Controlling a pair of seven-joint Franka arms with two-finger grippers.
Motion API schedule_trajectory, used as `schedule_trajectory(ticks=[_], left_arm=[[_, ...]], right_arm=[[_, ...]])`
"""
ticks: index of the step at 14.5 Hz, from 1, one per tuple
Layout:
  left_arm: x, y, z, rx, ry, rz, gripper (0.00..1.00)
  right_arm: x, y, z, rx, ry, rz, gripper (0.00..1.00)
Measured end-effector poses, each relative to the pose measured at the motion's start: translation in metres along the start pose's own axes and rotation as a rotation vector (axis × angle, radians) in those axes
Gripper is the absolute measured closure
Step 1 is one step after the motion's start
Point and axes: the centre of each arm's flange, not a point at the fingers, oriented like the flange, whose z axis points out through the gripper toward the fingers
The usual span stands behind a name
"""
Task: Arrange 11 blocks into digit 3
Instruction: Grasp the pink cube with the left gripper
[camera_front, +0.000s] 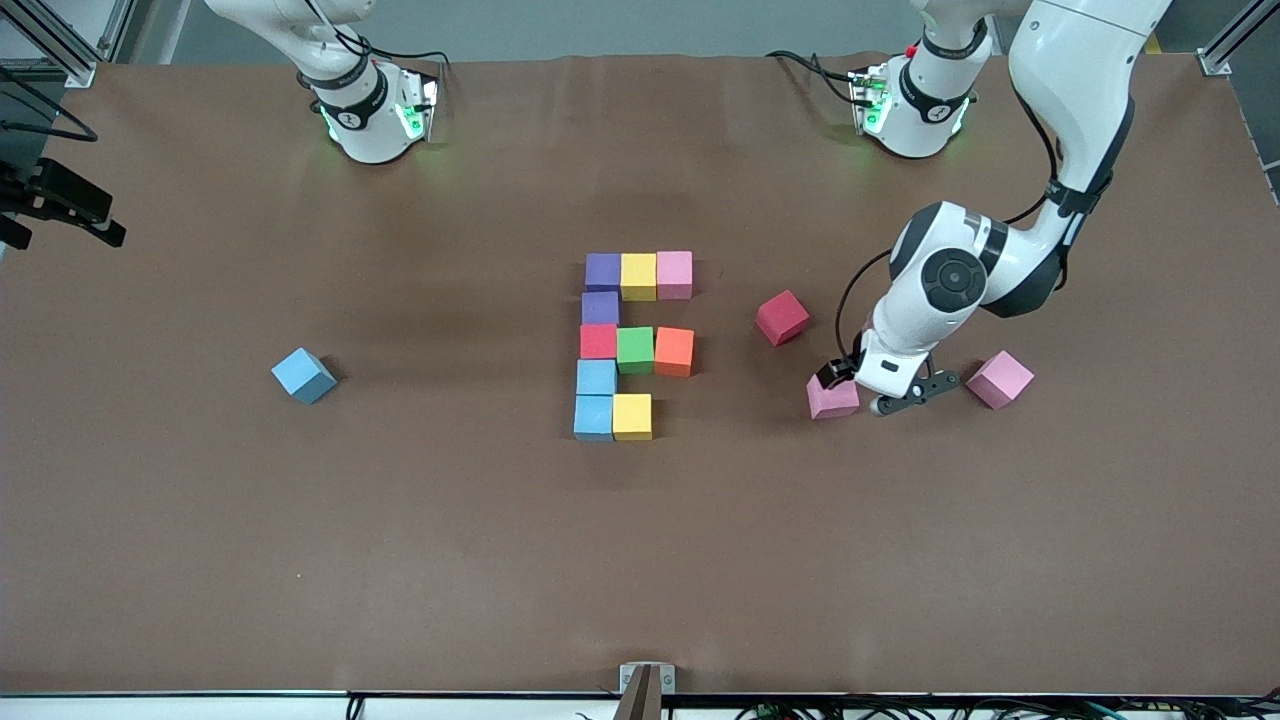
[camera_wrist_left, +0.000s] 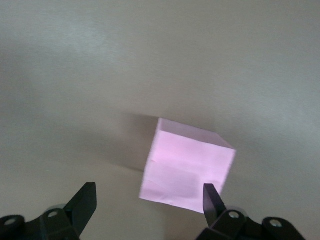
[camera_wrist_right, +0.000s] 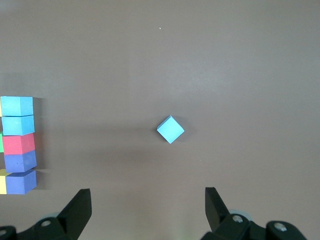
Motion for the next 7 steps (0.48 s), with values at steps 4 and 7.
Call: schedule_trajectory(ticks=[4,7], left_arm=[[0.007,0.014,0.009,-0.009,-0.003,0.022,0.06],[0.011,0.023,0.016,-0.007,0.003,0.047,0.05]], right_arm=[[0.0,0.0,0.0,0.0,0.0,0.0,0.0],[0.0,0.0,0.0,0.0,0.0,0.0,0.0]])
